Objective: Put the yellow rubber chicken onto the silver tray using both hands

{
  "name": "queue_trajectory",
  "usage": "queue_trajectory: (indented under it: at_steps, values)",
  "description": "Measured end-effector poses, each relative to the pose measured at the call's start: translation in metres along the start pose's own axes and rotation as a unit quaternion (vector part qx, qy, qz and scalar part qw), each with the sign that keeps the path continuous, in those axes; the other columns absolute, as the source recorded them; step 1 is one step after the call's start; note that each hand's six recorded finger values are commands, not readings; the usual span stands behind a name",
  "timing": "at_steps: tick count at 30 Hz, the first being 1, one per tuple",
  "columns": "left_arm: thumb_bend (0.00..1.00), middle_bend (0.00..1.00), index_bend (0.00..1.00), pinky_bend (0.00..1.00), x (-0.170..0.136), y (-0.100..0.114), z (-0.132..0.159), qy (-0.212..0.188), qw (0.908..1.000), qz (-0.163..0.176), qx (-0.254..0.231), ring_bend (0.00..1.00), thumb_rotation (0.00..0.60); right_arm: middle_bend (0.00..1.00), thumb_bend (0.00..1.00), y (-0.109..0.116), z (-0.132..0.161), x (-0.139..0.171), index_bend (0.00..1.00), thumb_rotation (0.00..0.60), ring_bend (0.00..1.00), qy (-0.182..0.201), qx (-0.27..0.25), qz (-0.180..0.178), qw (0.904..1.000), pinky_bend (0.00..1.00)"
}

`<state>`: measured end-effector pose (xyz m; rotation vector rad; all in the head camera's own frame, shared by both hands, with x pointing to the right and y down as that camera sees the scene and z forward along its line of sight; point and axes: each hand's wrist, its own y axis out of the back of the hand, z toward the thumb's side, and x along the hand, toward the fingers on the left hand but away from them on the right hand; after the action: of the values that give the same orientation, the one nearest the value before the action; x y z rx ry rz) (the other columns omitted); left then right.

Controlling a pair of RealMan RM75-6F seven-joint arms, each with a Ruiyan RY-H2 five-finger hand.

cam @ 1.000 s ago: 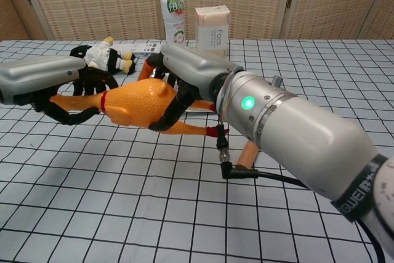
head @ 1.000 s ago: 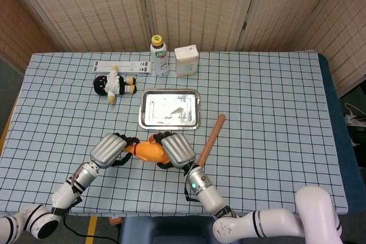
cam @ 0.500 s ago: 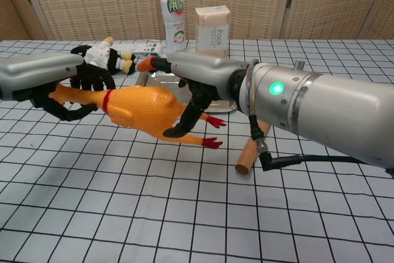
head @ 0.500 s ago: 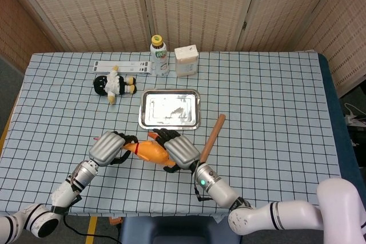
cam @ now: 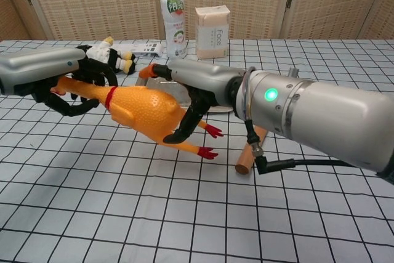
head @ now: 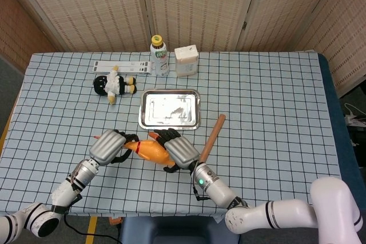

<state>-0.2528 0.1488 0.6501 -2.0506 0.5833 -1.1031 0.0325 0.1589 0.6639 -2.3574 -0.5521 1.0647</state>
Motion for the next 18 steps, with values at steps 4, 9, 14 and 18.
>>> queue_trajectory:
  at_steps: [4, 9, 14, 18]
  values:
    - [0.82, 0.68, 0.76, 0.52, -0.0015, 0.005, 0.0021, -0.001, 1.0, 0.001, -0.006, 0.51, 0.6, 0.05, 0.16, -0.0025, -0.0003, -0.0053, 0.06, 0.6, 0.07, -0.01, 0.0, -0.009, 0.9999, 0.26]
    - [0.83, 0.68, 0.76, 0.52, -0.0032, 0.0057, 0.0038, -0.004, 1.0, -0.001, -0.007, 0.51, 0.6, 0.67, 0.35, 0.0019, 0.0035, -0.0085, 0.89, 0.6, 0.72, -0.016, -0.007, -0.039, 0.9991, 0.94]
    - [0.83, 0.68, 0.76, 0.52, -0.0027, 0.0063, 0.0039, -0.005, 1.0, -0.002, -0.007, 0.51, 0.6, 0.77, 0.42, 0.0016, 0.0084, -0.0096, 1.0, 0.6, 0.82, -0.02, -0.031, -0.063, 0.9973, 1.0]
    - [0.83, 0.68, 0.76, 0.52, -0.0015, 0.0086, 0.0006, -0.001, 1.0, 0.0, -0.007, 0.51, 0.6, 0.77, 0.43, 0.0033, 0.0059, -0.0086, 1.0, 0.6, 0.84, -0.024, -0.018, -0.063, 0.9975, 1.0]
